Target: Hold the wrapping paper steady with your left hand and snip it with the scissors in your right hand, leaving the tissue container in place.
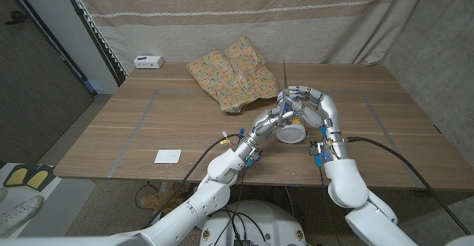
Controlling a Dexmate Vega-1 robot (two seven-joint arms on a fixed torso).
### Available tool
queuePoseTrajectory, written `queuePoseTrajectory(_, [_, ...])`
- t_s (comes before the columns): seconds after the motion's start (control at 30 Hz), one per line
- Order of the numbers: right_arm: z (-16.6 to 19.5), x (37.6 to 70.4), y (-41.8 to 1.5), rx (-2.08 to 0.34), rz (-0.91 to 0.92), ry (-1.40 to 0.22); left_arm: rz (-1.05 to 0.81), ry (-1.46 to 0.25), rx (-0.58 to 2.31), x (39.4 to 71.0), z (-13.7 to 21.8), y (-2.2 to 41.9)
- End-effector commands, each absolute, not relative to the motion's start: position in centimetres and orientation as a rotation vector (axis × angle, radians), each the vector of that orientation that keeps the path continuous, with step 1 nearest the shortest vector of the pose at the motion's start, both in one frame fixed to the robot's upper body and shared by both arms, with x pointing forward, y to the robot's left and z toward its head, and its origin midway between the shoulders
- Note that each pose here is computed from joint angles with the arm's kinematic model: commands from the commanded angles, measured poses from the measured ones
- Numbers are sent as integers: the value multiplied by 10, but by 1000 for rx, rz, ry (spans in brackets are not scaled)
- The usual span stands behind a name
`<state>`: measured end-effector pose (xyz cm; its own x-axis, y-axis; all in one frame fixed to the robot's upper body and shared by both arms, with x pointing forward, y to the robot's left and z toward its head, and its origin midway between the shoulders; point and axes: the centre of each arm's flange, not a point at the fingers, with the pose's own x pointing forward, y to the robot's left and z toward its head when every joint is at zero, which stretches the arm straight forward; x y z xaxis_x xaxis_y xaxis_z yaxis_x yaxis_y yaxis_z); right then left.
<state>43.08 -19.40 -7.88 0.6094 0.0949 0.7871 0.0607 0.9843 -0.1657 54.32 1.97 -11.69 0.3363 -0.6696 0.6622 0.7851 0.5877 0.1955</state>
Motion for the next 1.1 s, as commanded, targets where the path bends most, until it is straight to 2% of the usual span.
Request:
queuePoseTrajectory(0.03, [-79, 430, -193, -184, 37, -920, -935, -781, -184, 540, -117, 22])
queuePoseTrajectory(1.1, [-83, 435, -203, -143, 53, -920, -942, -795, -192, 542, -114, 22])
